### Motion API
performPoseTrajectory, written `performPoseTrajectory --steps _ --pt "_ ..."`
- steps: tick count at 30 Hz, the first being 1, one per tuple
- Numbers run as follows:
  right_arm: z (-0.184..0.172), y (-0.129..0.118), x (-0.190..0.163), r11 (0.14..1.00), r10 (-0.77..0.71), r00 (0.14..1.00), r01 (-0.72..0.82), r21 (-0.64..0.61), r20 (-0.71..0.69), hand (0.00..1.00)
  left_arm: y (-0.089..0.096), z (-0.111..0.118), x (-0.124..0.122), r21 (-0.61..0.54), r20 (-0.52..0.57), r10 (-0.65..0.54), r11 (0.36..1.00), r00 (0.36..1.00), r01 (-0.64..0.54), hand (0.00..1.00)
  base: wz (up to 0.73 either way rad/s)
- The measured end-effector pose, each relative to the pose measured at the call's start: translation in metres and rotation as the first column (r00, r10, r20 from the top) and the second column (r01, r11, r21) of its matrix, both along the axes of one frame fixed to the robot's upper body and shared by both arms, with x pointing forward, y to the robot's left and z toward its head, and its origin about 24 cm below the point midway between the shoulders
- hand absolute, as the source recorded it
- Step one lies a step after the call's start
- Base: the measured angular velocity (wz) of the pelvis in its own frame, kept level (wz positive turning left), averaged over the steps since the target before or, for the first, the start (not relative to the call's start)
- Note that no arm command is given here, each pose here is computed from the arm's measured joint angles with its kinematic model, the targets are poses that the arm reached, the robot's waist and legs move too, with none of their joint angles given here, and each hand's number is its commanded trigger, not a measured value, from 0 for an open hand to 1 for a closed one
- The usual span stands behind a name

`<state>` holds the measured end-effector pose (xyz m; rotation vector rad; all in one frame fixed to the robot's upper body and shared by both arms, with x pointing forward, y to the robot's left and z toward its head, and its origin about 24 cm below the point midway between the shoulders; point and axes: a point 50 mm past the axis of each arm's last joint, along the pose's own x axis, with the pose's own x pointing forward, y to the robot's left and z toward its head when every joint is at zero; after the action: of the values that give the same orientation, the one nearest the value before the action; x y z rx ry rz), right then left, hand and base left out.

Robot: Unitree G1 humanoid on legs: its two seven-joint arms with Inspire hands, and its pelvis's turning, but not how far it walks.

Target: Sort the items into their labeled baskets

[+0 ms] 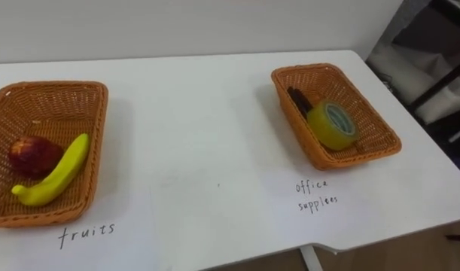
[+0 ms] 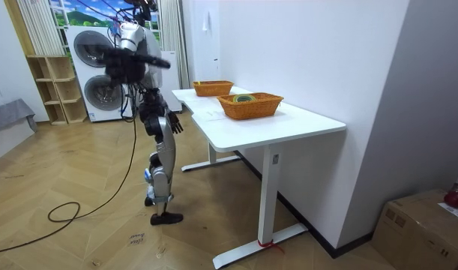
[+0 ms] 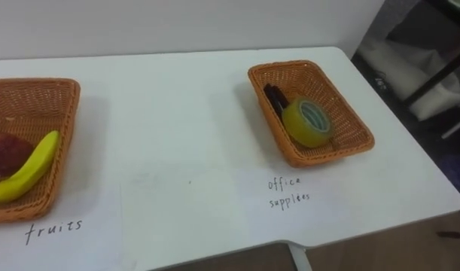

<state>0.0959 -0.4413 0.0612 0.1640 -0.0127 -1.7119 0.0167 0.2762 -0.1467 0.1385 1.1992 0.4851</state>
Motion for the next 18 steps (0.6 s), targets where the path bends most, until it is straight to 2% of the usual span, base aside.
performPoseTrajectory --steps 4,11,15,18 --pt "-0.035 0.001 -0.02 0.98 -0.111 0.994 0.113 0.165 -0.021 0.0 0.0 0.0 0.0 0.005 0.006 0.022 1.0 1.0 -0.022 0.0 0.0" --pt "-0.076 0.016 -0.047 0.903 -0.238 0.971 0.218 0.37 0.01 0.0 -0.004 -0.002 -0.001 -0.004 -0.001 0.04 0.999 0.999 -0.04 0.0 0.0" --pt "-0.102 0.029 -0.064 0.822 -0.334 0.943 0.284 0.494 0.013 0.0 -0.004 -0.002 0.0 -0.005 0.002 0.042 0.999 0.999 -0.042 0.0 0.01" --pt "-0.128 0.052 -0.078 0.745 -0.382 0.923 0.336 0.577 -0.044 0.0 -0.007 -0.003 -0.001 -0.015 -0.005 0.046 0.999 0.999 -0.046 0.0 0.09"
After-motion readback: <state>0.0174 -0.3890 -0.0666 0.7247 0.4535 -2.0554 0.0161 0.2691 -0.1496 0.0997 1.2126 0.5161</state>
